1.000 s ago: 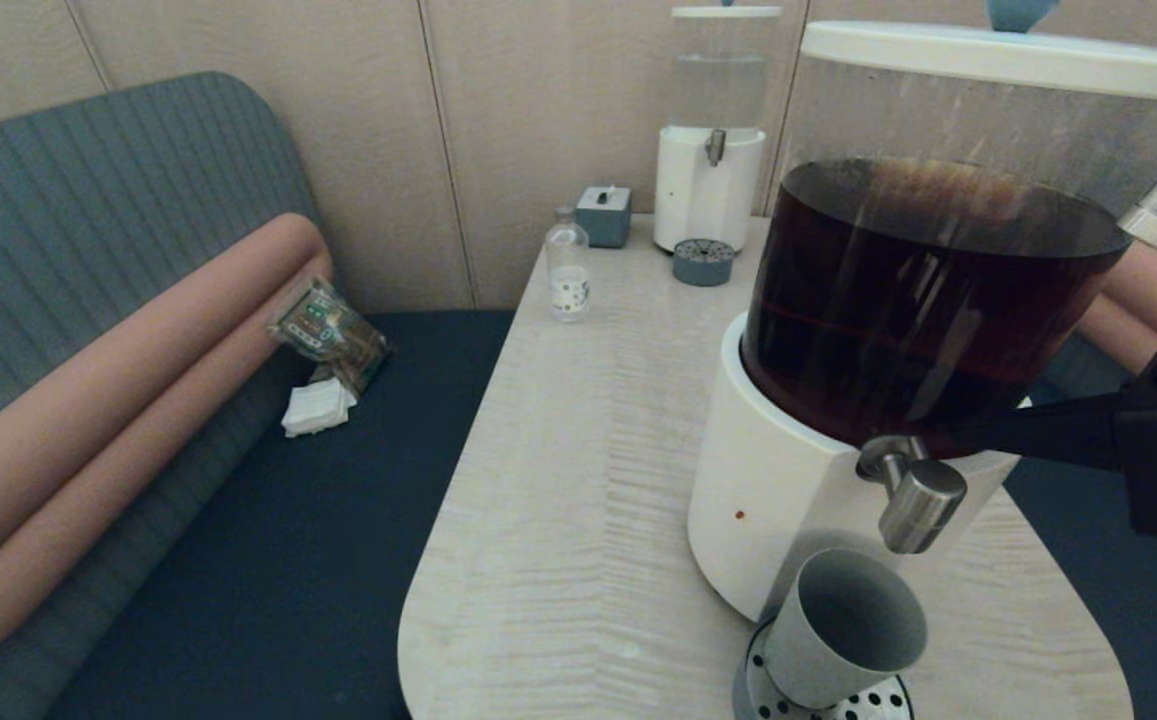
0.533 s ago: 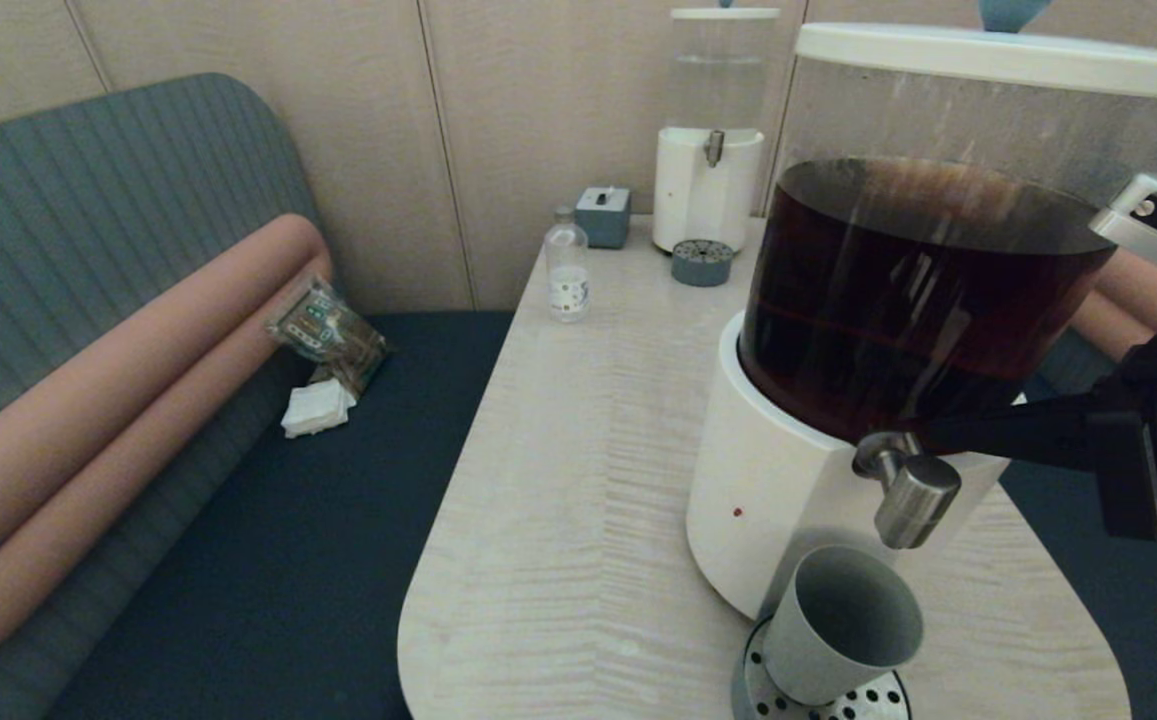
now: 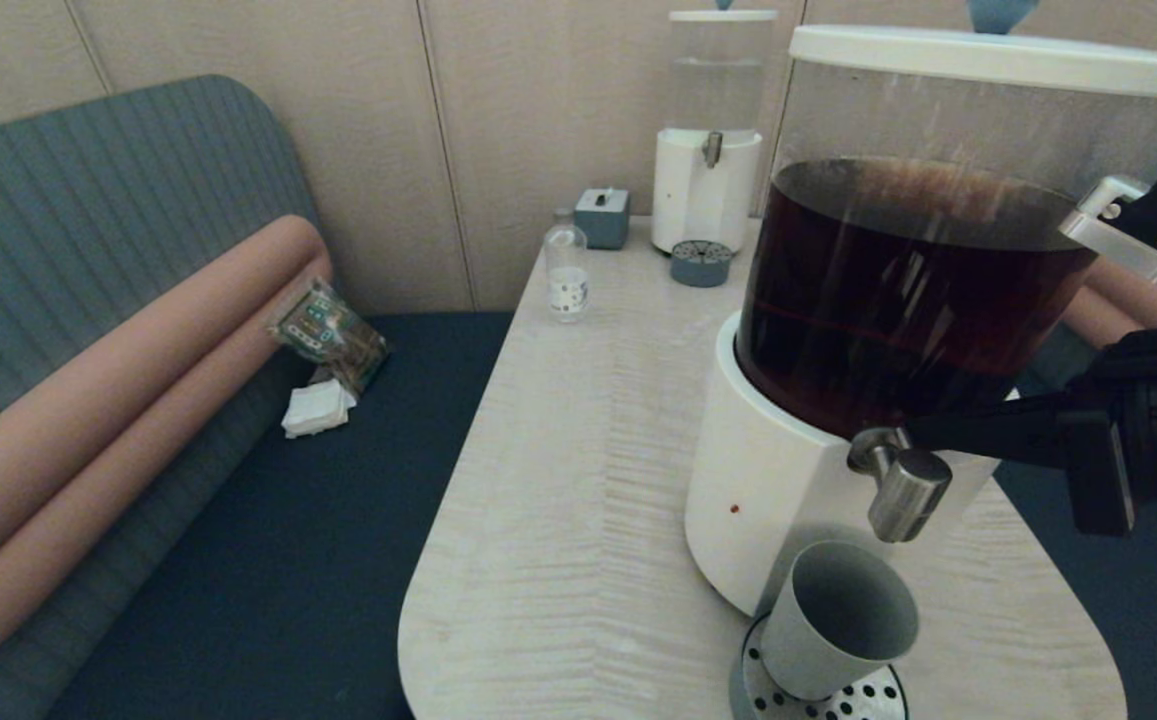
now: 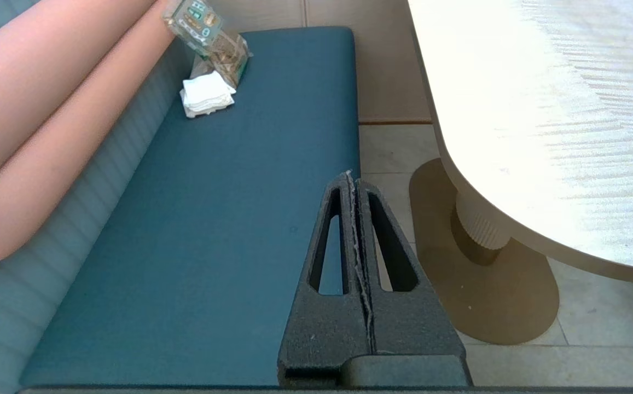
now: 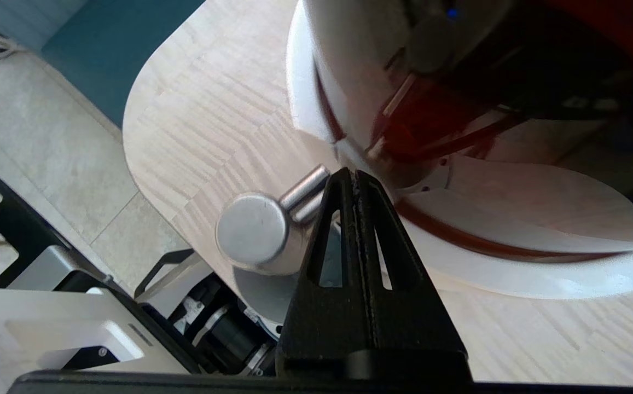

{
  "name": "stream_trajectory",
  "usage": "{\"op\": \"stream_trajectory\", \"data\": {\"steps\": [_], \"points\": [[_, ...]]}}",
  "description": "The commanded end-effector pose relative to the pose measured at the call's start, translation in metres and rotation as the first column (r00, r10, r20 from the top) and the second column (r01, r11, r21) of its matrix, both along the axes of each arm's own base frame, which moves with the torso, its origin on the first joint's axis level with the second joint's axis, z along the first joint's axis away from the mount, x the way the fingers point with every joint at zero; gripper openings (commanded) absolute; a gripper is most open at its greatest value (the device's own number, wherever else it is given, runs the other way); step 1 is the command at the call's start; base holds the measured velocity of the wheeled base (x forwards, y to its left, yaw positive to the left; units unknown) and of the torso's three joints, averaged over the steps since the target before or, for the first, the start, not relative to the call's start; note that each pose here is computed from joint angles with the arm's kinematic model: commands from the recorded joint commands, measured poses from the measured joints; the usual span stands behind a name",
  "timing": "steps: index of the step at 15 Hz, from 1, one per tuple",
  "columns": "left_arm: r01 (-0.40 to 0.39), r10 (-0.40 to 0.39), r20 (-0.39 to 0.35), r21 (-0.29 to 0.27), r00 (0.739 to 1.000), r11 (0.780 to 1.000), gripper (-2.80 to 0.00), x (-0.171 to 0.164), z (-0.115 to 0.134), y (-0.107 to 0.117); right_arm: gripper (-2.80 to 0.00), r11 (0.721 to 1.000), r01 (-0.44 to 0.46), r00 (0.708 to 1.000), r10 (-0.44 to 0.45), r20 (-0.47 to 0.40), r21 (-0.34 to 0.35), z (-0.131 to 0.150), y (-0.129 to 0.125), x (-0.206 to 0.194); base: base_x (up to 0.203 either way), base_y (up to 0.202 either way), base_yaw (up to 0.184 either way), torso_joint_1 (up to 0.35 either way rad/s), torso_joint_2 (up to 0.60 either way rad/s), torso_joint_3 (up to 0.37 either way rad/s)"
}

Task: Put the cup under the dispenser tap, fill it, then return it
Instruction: Turn on the faucet

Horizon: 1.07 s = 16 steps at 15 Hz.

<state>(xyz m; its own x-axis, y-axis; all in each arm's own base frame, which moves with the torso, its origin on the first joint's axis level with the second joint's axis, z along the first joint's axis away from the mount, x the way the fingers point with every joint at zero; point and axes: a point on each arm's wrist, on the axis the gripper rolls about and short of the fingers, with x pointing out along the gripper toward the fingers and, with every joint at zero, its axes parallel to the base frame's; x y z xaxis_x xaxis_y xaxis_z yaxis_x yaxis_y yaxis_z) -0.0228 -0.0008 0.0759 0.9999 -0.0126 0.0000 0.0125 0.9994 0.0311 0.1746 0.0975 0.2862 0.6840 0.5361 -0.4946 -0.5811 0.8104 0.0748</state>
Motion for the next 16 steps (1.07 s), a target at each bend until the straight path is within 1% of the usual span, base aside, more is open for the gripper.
{"op": "stream_trajectory", "data": {"steps": [1, 10, 16], "points": [[0.000, 0.000, -0.001, 0.000, 1.000, 1.000, -2.80, 0.0001, -0.0001, 0.0000, -2.80, 1.000, -0.008, 1.000, 0.007, -0.017, -0.006, -0.0032, 0.0030, 0.0029, 0.000, 0.000, 0.000, 0.000, 0.00, 0.000], [0.000, 0.000, 0.000, 0.000, 1.000, 1.000, -2.80, 0.0000, 0.0000, 0.0000, -2.80, 1.000, -0.022, 1.000, 0.022, -0.014, -0.004, -0.0054, 0.0082, 0.0069, 0.000, 0.000, 0.000, 0.000, 0.00, 0.000], [0.000, 0.000, 0.000, 0.001, 1.000, 1.000, -2.80, 0.0000, 0.0001, 0.0000, -2.80, 0.999, -0.044, 0.999, 0.044, 0.014, 0.009, -0.0036, 0.0116, 0.0030, 0.000, 0.000, 0.000, 0.000, 0.00, 0.000]]}}
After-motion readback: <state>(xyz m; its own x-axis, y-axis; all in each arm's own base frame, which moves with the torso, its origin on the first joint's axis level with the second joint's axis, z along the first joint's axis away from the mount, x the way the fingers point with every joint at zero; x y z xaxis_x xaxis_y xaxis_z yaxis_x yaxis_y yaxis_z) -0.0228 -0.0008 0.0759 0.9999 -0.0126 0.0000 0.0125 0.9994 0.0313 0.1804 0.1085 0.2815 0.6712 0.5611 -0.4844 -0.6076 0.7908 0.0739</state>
